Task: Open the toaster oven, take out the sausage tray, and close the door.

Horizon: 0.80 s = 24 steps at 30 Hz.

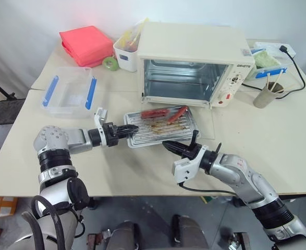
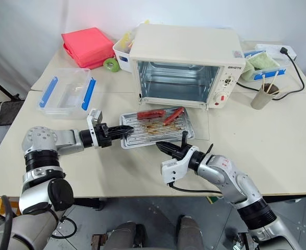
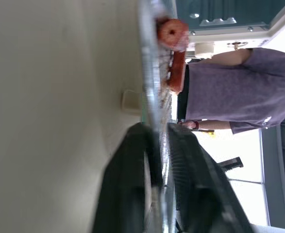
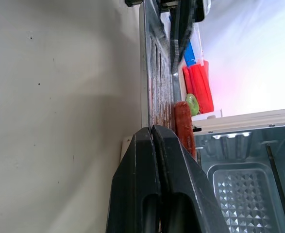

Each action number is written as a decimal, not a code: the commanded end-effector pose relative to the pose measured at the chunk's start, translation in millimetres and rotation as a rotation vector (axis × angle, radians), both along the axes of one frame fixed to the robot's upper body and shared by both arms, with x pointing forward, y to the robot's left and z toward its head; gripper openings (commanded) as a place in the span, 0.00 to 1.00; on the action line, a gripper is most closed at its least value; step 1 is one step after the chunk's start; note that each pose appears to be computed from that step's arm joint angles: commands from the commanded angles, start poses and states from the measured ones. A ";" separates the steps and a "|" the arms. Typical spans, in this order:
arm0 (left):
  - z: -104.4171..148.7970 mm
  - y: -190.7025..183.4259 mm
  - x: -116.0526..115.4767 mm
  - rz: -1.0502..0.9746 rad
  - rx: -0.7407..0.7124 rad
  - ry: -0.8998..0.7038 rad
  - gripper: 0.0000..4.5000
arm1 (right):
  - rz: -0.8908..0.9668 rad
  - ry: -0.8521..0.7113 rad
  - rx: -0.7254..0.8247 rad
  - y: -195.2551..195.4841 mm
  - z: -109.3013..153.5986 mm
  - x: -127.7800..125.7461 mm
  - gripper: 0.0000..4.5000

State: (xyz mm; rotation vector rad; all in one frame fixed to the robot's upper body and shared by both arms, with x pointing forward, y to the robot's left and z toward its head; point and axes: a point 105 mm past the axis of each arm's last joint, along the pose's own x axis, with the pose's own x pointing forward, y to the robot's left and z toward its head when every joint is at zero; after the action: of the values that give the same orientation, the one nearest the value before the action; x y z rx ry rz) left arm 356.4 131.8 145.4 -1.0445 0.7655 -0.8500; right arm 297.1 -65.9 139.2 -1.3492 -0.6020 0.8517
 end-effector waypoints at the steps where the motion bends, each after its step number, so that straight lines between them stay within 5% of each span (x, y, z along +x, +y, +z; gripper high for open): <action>1: 11.8 -4.4 1.3 0.000 -0.062 -0.026 0.01 | 0.019 -0.004 0.016 1.0 4.9 -1.7 0.00; 4: 12.5 -3.3 1.8 0.011 -0.084 -0.015 0.01 | 0.011 0.039 0.073 -0.9 8.4 -1.6 0.00; 7: 14.8 0.7 -0.6 0.008 -0.111 -0.013 0.00 | 0.028 0.051 0.080 -1.0 11.4 -3.2 0.13; 13: 18.0 13.3 -7.2 0.011 -0.143 -0.007 0.00 | 0.064 0.136 0.090 -11.0 12.5 -12.3 0.57; 20: 5.3 52.2 -31.1 0.060 -0.170 0.023 0.00 | 0.044 0.225 0.209 -48.6 21.6 -21.1 0.57; 24: -3.8 84.3 -47.1 0.149 -0.198 0.044 0.00 | 0.053 0.421 0.339 -73.7 17.1 -32.2 0.36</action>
State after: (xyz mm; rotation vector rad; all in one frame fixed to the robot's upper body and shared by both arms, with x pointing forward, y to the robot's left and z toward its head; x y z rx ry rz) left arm 314.4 204.1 136.8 -1.2616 0.6897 -0.7932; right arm 270.1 -132.5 148.7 -0.8992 -0.4306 0.9711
